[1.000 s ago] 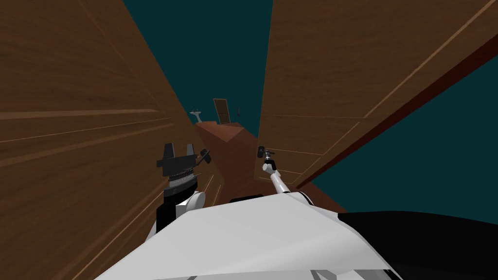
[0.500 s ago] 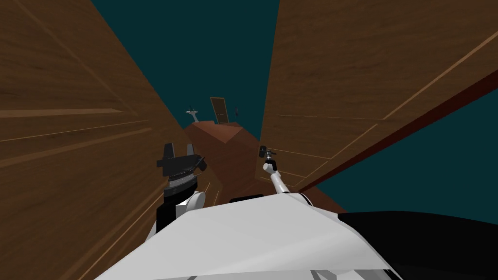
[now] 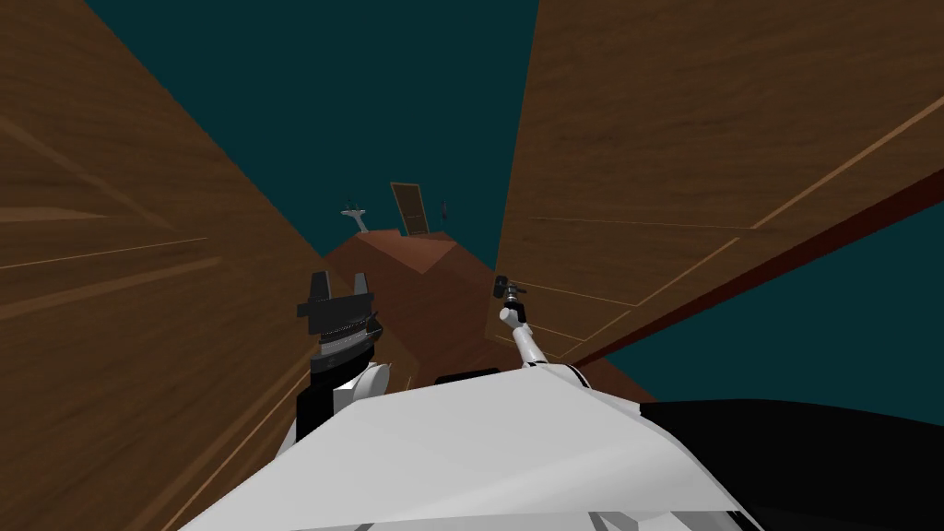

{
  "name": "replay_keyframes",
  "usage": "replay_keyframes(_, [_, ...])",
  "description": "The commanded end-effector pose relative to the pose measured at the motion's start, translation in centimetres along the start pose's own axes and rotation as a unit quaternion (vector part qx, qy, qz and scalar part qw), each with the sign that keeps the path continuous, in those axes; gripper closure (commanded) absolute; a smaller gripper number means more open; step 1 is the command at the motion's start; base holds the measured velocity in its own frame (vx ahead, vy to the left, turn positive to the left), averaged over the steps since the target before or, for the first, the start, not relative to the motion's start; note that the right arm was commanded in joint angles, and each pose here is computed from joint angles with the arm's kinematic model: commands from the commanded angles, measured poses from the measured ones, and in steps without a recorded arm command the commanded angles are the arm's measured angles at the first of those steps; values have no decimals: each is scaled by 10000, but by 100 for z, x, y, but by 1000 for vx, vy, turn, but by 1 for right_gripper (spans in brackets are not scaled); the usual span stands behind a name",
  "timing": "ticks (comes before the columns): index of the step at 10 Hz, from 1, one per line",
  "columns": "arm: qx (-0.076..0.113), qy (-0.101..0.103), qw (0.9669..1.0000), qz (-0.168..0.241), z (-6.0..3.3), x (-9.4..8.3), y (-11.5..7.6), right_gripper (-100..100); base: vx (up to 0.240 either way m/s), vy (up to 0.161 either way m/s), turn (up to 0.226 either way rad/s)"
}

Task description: Push the door open

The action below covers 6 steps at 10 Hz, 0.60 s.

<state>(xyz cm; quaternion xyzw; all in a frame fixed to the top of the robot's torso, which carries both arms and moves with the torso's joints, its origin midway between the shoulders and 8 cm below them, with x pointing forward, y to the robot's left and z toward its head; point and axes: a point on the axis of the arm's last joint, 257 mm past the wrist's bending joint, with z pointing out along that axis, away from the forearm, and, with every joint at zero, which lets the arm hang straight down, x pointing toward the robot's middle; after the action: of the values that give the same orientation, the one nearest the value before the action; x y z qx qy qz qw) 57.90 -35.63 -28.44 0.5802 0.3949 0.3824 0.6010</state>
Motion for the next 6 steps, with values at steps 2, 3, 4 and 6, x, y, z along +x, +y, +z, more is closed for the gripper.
replay_keyframes(2, [-95,-168,9998,-32,48,-169,45,100,76,6,-33])
replay_keyframes(3, [-76,-279,9996,-11,42,-211,31,100,99,19,-36])
replay_keyframes(4, [-58,-346,9994,7,34,-230,18,100,178,48,-105])
replay_keyframes(6, [-17,-462,9989,49,13,-251,-13,100,202,62,-120])
